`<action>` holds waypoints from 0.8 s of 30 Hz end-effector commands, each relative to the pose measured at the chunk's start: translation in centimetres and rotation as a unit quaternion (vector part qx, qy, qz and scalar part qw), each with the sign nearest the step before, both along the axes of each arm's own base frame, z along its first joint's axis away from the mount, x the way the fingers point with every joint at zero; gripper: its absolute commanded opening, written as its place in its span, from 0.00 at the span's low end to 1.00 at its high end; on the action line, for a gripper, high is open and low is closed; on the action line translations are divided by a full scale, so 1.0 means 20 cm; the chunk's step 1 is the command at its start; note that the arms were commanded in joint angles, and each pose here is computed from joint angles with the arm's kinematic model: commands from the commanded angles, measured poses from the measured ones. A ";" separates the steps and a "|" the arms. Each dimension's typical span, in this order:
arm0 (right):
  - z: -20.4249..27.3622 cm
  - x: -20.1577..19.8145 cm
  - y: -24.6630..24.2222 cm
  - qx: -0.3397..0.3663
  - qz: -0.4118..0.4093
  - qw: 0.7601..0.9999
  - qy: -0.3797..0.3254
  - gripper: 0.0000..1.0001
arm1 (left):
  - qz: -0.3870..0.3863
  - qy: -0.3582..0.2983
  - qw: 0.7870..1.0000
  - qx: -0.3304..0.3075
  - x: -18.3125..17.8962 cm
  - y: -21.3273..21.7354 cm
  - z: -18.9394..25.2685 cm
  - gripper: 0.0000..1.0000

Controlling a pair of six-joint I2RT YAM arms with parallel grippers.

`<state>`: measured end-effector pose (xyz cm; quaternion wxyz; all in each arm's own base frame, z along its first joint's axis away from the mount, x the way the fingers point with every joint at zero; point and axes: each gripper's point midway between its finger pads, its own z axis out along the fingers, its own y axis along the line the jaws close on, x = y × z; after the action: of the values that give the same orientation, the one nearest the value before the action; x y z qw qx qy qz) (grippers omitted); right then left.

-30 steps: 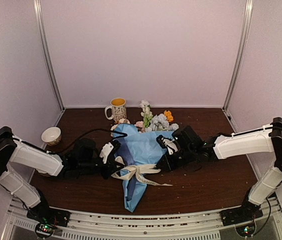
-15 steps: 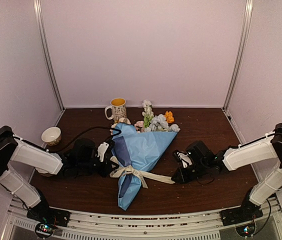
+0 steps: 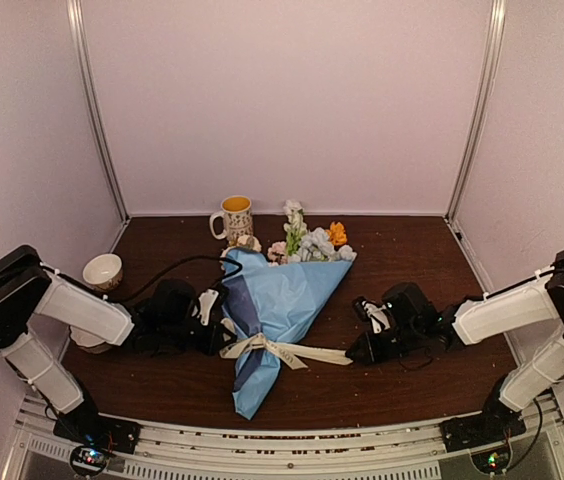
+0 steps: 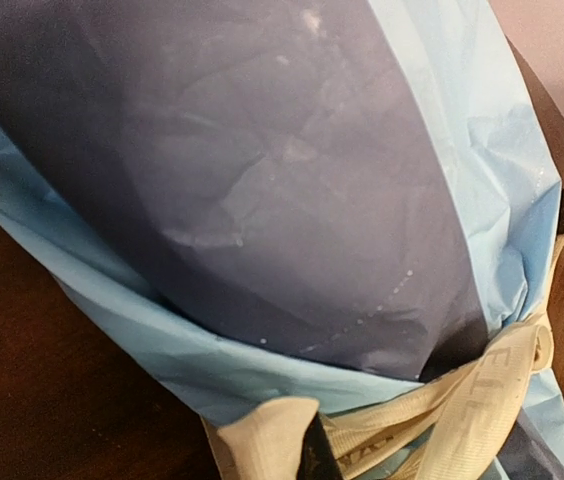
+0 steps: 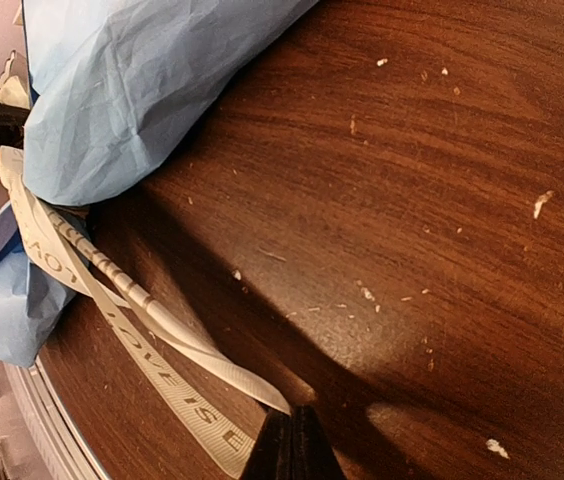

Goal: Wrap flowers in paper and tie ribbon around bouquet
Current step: Tie the half-tied ribbon around the folded bouquet.

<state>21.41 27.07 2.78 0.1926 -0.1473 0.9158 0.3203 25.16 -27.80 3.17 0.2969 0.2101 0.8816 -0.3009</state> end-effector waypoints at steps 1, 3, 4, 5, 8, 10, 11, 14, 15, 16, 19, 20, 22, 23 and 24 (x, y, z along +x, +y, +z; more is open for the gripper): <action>-0.10 -0.04 -0.12 -0.038 -0.024 0.999 0.027 0.00 | 0.041 0.039 0.996 0.064 0.01 0.15 -0.17 0.00; -0.08 -0.03 -0.11 -0.034 -0.024 0.999 0.022 0.00 | 0.026 0.039 0.997 0.059 0.00 0.13 -0.17 0.00; -0.06 -0.02 -0.10 -0.030 -0.022 0.999 0.019 0.00 | 0.013 0.040 0.998 0.053 -0.01 0.11 -0.17 0.00; -0.04 -0.01 -0.08 -0.026 -0.015 0.999 0.016 0.01 | -0.002 0.041 0.998 0.045 -0.02 0.08 -0.16 0.00; 0.07 0.04 -0.03 -0.019 -0.007 1.000 0.000 0.13 | -0.026 0.049 0.998 0.026 -0.04 0.03 -0.15 0.00; 0.18 0.08 0.00 -0.009 -0.010 1.000 -0.022 0.21 | -0.022 0.045 0.998 0.023 -0.04 0.04 -0.14 0.00; 0.23 0.11 0.01 -0.008 -0.014 0.999 -0.036 0.25 | -0.022 0.041 0.999 0.020 -0.05 0.04 -0.13 0.03; 0.35 0.13 0.06 -0.042 -0.012 0.996 -0.084 0.31 | -0.024 0.027 0.999 0.007 -0.05 0.04 -0.08 0.23; 0.36 0.13 0.08 -0.060 -0.010 0.993 -0.097 0.32 | -0.022 0.022 1.000 0.004 -0.05 0.04 -0.06 0.29; 0.38 0.13 0.10 -0.076 -0.010 0.991 -0.109 0.33 | -0.016 0.017 1.000 0.005 -0.04 0.05 -0.04 0.36; 0.41 0.08 0.22 -0.082 0.004 0.989 -0.126 0.36 | 0.020 -0.006 1.000 0.015 0.00 0.12 0.02 0.52; 0.42 0.02 0.31 -0.058 0.032 0.990 -0.125 0.37 | 0.031 -0.015 0.999 0.016 0.01 0.14 0.05 0.56; 0.42 -0.08 0.49 -0.017 0.091 0.990 -0.110 0.36 | 0.047 -0.032 0.998 0.015 0.01 0.17 0.12 0.64; 0.39 -0.13 0.55 -0.017 0.114 0.988 -0.103 0.35 | 0.055 -0.042 0.998 0.014 0.02 0.19 0.16 0.68; 0.36 -0.14 0.58 -0.028 0.124 0.987 -0.099 0.35 | 0.063 -0.051 0.997 0.013 0.03 0.20 0.19 0.70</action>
<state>20.72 35.69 12.23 0.2738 -0.2478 0.8793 0.3009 24.57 -25.44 4.74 0.3110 0.2014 0.8834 -0.2869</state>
